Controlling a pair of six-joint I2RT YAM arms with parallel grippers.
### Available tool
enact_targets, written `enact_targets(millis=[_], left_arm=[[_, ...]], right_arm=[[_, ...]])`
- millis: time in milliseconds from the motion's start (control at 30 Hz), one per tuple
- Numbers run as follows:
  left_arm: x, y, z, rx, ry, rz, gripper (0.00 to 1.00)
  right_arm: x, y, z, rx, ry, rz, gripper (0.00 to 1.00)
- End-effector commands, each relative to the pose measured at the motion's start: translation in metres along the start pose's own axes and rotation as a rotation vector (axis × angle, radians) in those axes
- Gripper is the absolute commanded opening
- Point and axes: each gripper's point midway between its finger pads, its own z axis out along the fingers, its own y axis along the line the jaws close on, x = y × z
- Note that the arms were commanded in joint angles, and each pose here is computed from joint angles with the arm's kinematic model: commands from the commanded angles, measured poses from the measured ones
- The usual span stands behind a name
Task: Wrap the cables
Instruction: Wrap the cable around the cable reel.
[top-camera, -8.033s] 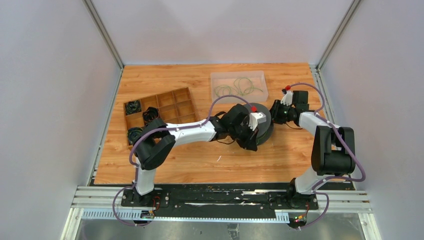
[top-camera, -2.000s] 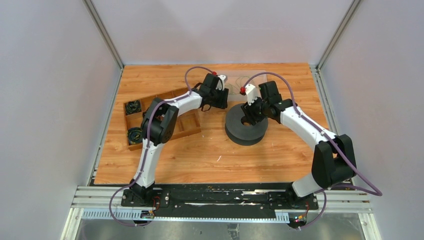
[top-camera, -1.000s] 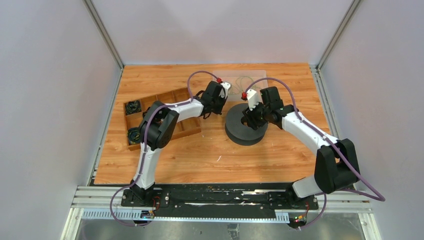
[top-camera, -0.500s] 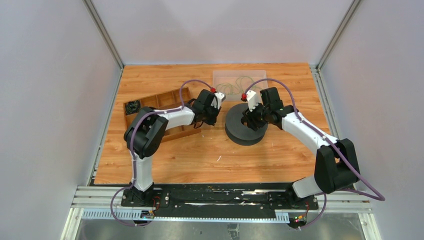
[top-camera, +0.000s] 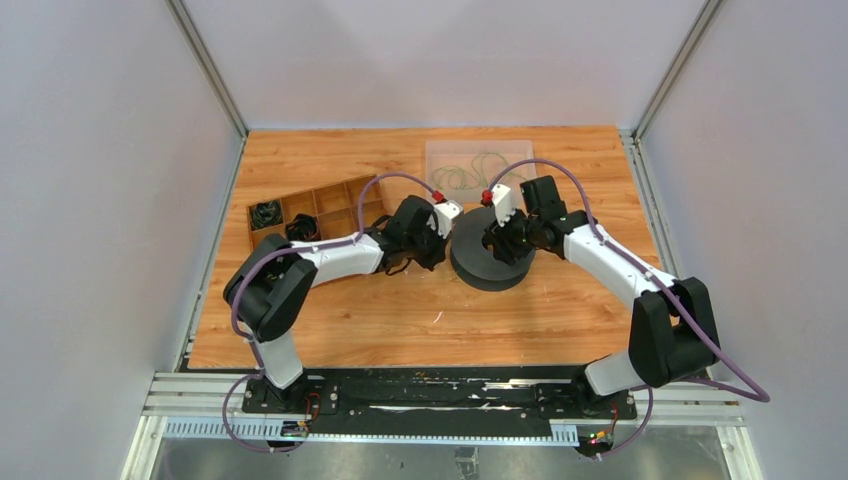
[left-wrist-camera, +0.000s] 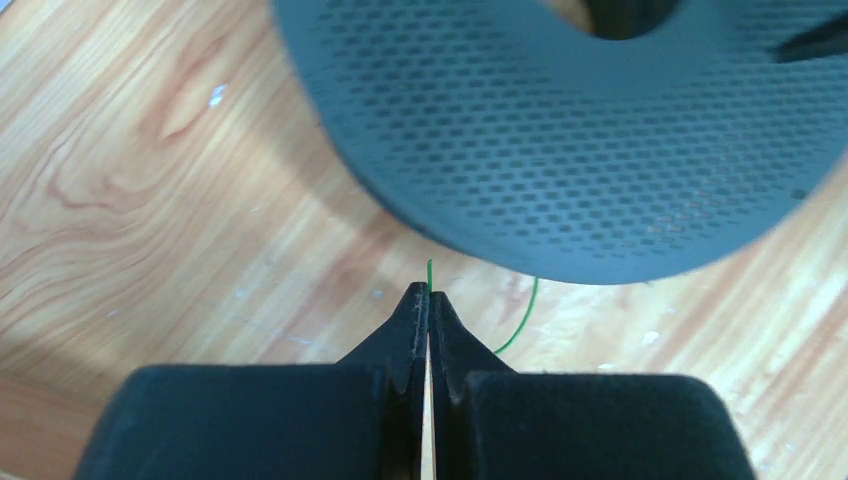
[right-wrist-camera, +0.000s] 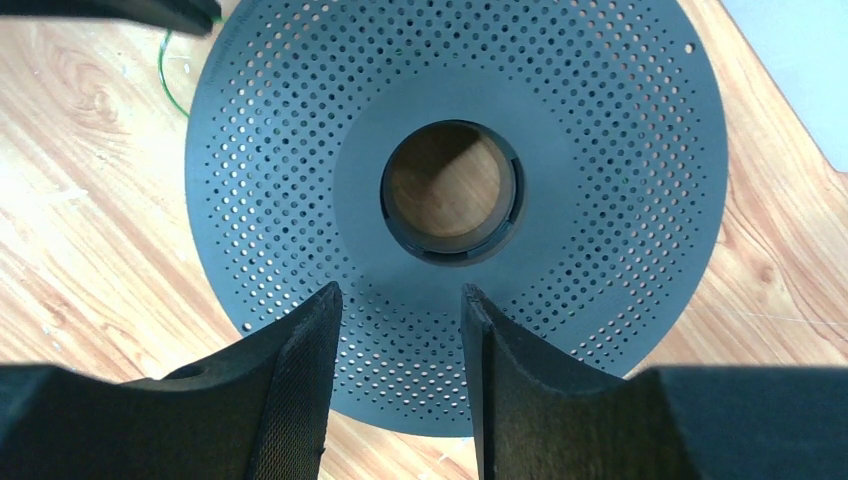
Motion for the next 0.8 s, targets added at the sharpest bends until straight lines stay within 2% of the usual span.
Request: enact_targets(millis=[0, 567, 767], left_arm=[[-0.018, -0.033, -0.007, 0.051, -0.079, 0.120, 0.00], [-0.018, -0.114, -0.006, 0.118, -0.093, 0.449, 0.00], [-0.016, -0.140, 0.005, 0.158, -0.017, 0.531, 0.00]], right_arm=[[0.003, 0.006, -0.011, -0.044, -0.012, 0.005, 0.47], [0.017, -0.010, -0.030, -0.009, -0.022, 0.072, 0.47], [0.025, -0.019, -0.034, 0.011, -0.015, 0.102, 0.47]])
